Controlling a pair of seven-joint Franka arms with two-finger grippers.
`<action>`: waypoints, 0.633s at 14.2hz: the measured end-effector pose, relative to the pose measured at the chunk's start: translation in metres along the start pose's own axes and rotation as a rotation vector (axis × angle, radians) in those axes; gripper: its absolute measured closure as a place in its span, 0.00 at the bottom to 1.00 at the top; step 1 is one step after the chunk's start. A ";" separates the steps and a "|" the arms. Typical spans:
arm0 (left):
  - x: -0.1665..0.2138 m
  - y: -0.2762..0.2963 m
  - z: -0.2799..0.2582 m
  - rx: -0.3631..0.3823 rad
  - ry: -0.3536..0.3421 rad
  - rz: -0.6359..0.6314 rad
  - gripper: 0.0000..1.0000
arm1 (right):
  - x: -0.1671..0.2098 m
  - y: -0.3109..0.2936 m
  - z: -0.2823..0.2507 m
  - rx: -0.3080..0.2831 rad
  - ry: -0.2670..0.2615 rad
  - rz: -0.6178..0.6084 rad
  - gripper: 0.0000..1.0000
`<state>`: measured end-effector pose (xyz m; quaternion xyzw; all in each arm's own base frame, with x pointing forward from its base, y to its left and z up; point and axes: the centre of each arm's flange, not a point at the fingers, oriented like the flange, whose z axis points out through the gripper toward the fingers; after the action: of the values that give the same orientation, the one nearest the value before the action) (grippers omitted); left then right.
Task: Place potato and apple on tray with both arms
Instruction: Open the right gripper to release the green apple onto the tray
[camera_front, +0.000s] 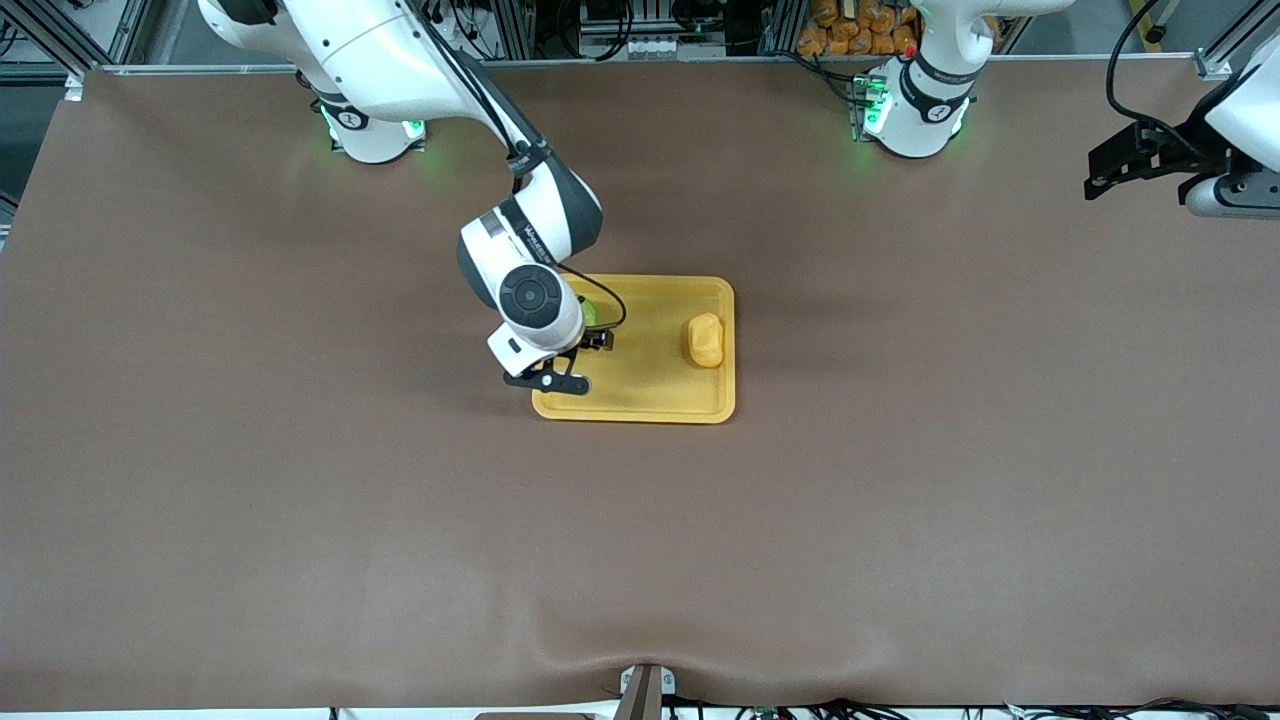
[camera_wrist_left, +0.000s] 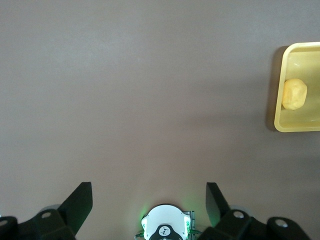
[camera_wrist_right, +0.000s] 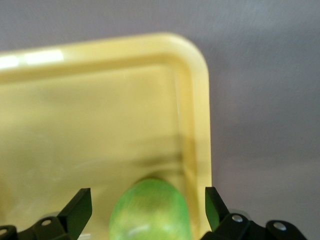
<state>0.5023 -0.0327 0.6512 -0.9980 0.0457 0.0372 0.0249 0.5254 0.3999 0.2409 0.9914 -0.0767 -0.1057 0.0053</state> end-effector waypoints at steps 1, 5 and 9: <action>0.000 0.000 0.000 0.000 0.000 0.000 0.00 | 0.005 0.003 -0.010 0.005 0.000 0.003 0.00; -0.001 0.000 -0.001 0.000 0.002 0.000 0.00 | 0.030 0.020 -0.066 0.016 -0.015 -0.014 0.00; -0.002 0.000 -0.003 0.000 0.007 0.000 0.00 | 0.050 0.048 -0.133 0.022 -0.038 0.020 0.00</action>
<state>0.5002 -0.0328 0.6546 -0.9981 0.0459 0.0339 0.0248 0.5947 0.3441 0.3615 0.9884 -0.0877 -0.1238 -0.0062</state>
